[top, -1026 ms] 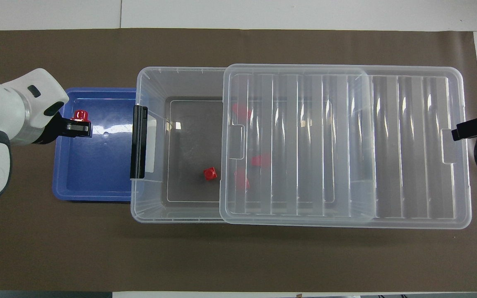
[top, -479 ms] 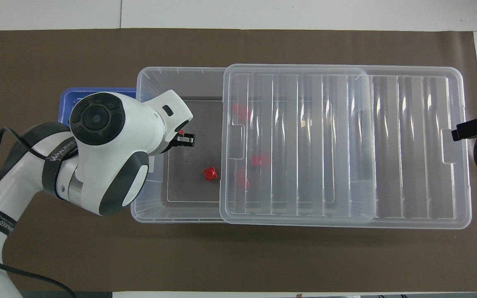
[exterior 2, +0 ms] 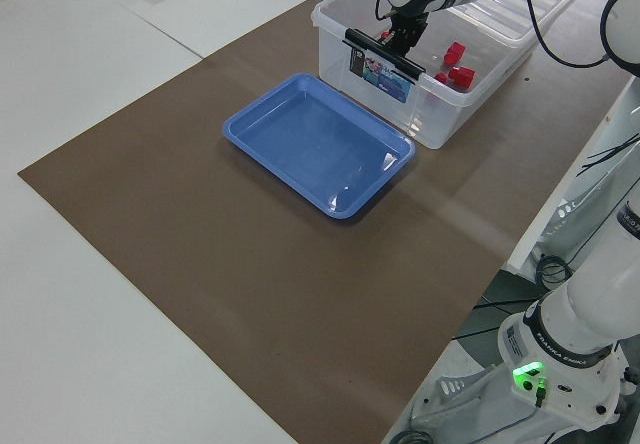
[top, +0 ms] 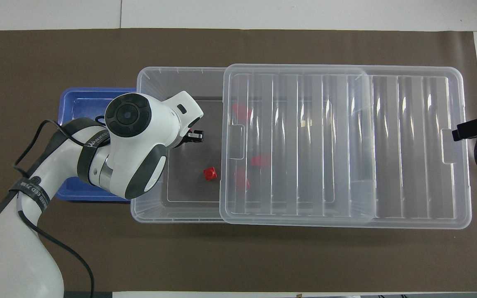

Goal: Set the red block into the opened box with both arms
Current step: 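Lower the red block into the box and open the left gripper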

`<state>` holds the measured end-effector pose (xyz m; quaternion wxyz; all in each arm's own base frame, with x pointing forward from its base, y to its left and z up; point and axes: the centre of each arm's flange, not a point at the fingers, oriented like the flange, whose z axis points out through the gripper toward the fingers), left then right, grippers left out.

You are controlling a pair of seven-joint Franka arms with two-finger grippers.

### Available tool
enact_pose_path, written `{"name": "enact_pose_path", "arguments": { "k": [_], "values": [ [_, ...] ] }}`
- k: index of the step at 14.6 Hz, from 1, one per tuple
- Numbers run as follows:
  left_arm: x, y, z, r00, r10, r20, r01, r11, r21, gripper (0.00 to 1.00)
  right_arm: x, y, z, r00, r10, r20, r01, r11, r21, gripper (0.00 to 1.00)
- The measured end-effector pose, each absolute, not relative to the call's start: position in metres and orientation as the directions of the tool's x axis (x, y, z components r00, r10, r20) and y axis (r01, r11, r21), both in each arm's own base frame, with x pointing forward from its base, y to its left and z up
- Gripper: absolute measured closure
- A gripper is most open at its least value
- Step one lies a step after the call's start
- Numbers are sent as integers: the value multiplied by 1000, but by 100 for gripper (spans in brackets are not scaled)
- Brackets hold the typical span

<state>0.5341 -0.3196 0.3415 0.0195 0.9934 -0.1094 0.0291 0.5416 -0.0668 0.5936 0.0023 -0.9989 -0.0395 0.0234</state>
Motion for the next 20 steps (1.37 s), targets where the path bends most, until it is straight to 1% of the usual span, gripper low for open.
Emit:
{"name": "enact_pose_path", "arguments": {
  "k": [2, 5, 6, 7, 8, 9, 11, 13, 16, 20],
  "values": [
    [534, -325, 324, 974, -221, 58, -223, -975, 24, 66, 542, -67, 593, 996, 79, -47, 79, -997, -6, 0],
    [535, -326, 320, 974, -220, 61, -222, -975, 23, 66, 542, -67, 593, 996, 79, -47, 79, -997, -6, 0],
    [535, -326, 321, 974, -218, 66, -220, -975, 24, 60, 542, -67, 593, 996, 79, -47, 79, -997, -6, 0],
    [536, -326, 322, 973, -218, 69, -220, -975, 25, 60, 542, -67, 593, 996, 79, -47, 79, -997, -6, 0],
    [536, -326, 322, 973, -218, 71, -220, -975, 25, 56, 542, -67, 593, 996, 79, -47, 79, -997, -6, 0],
    [536, -326, 322, 973, -218, 72, -220, -975, 25, 47, 541, -67, 593, 996, 79, -47, 79, -997, -6, 0],
    [537, -327, 326, 973, -218, 78, -220, -975, 27, 21, 541, -67, 593, 996, 79, -47, 79, -997, -6, 0],
    [537, -327, 335, 972, -217, 88, -220, -975, 28, 1, 541, -67, 593, 996, 79, -47, 79, -997, -6, 0],
    [532, -323, 368, 972, -216, 94, -219, -975, 21, 0, 541, -67, 593, 996, 79, -47, 79, -997, -6, 0],
    [517, -311, 432, 973, -206, 109, -208, -978, 8, 0, 541, -67, 593, 996, 79, -47, 79, -997, -6, 0]
  ]
}}
